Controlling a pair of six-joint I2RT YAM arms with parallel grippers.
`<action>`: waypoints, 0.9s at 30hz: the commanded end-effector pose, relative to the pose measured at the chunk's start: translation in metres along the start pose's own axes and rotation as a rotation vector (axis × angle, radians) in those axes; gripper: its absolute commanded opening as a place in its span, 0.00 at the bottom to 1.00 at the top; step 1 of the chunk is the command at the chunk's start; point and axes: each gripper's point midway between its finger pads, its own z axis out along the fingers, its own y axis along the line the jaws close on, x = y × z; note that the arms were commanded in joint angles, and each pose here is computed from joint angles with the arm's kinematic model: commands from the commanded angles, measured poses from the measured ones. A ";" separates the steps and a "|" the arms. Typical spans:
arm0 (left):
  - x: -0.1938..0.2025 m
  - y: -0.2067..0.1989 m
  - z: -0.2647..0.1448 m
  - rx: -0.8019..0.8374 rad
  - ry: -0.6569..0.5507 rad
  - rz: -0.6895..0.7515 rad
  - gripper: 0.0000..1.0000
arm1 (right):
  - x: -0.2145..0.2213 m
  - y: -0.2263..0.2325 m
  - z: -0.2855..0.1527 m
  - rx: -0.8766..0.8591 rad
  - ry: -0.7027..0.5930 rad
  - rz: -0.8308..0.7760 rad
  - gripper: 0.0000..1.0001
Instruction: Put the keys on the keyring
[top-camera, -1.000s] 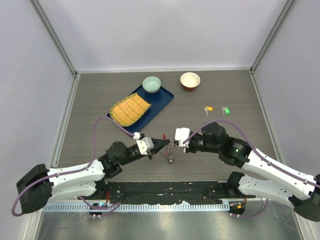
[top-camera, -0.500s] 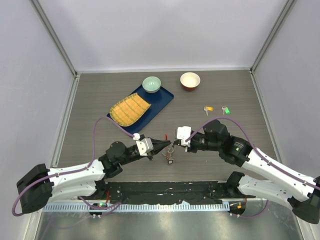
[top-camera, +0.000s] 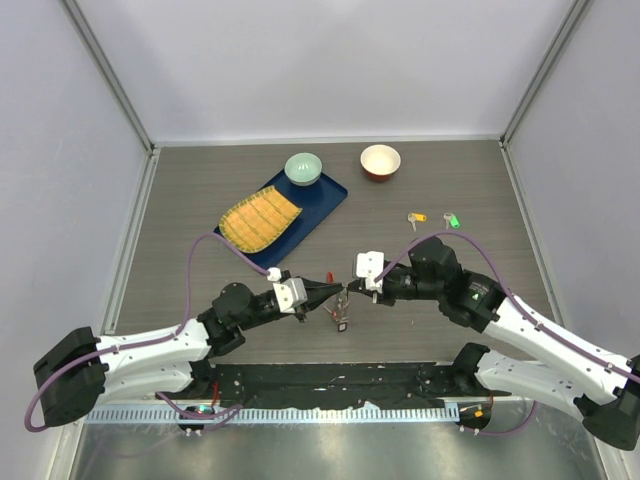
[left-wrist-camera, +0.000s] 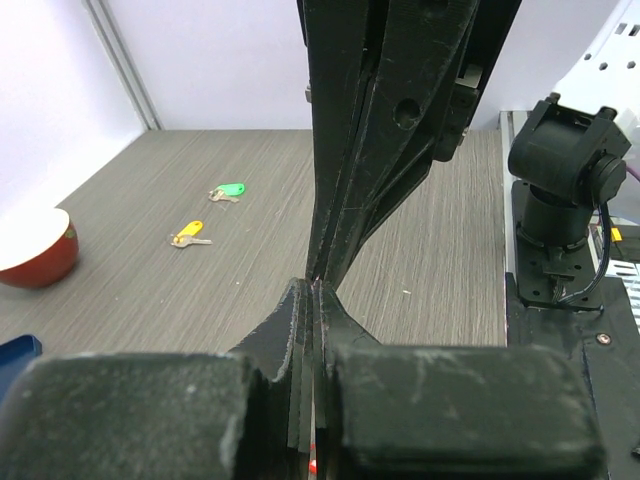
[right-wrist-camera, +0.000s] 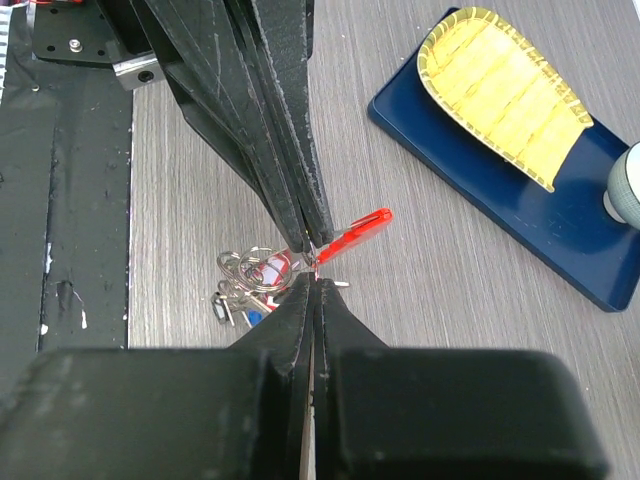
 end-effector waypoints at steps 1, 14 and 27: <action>-0.031 0.008 0.002 -0.019 -0.112 0.055 0.00 | -0.015 0.000 -0.004 -0.013 -0.045 -0.011 0.01; -0.033 0.007 -0.001 0.008 -0.112 0.082 0.00 | -0.012 0.002 -0.004 -0.045 -0.022 0.000 0.01; -0.034 -0.002 0.001 0.060 -0.122 0.072 0.00 | -0.019 -0.002 -0.004 -0.054 -0.040 0.000 0.01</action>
